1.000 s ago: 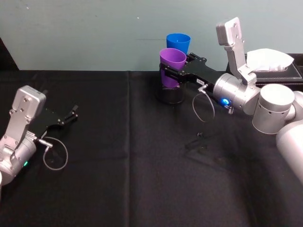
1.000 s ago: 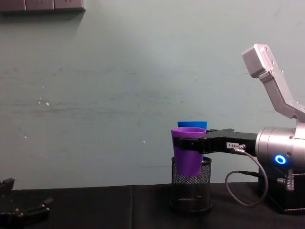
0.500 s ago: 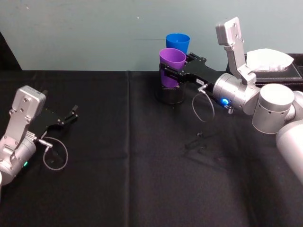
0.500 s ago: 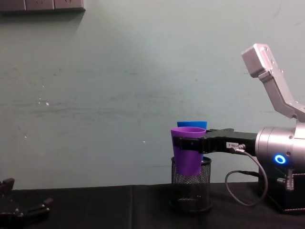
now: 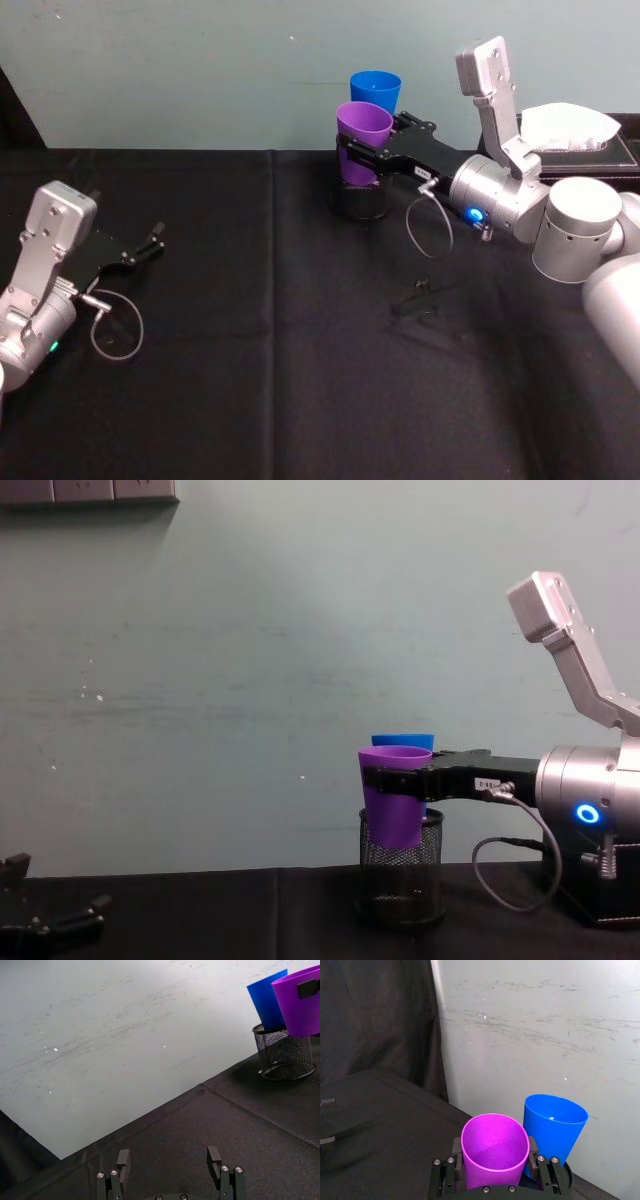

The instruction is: Pick up one cup with a gripper and tap it against the other cup.

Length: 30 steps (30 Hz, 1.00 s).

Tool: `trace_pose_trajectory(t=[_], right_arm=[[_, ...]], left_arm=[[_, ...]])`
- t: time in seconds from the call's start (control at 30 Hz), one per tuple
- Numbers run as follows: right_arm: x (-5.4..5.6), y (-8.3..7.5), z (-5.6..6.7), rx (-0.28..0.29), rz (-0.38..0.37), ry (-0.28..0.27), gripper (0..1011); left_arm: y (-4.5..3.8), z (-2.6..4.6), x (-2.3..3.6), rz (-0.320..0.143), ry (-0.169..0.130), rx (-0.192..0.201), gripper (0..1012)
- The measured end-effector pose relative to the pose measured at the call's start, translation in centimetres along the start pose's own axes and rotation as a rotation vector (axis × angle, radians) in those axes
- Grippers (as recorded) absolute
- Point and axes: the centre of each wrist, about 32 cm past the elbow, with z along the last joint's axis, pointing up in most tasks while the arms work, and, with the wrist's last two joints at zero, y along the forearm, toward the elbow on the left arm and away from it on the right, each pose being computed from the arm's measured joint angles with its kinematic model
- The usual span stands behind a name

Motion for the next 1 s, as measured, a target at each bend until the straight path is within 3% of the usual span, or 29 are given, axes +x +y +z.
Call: trace_pose_trajectory(t=[1.0], right_arm=[[0.00,0.00,0.00,0.000,0.000,0.000,734]], left_arm=[[0.00,0.00,0.00,0.000,0.000,0.000,1005]])
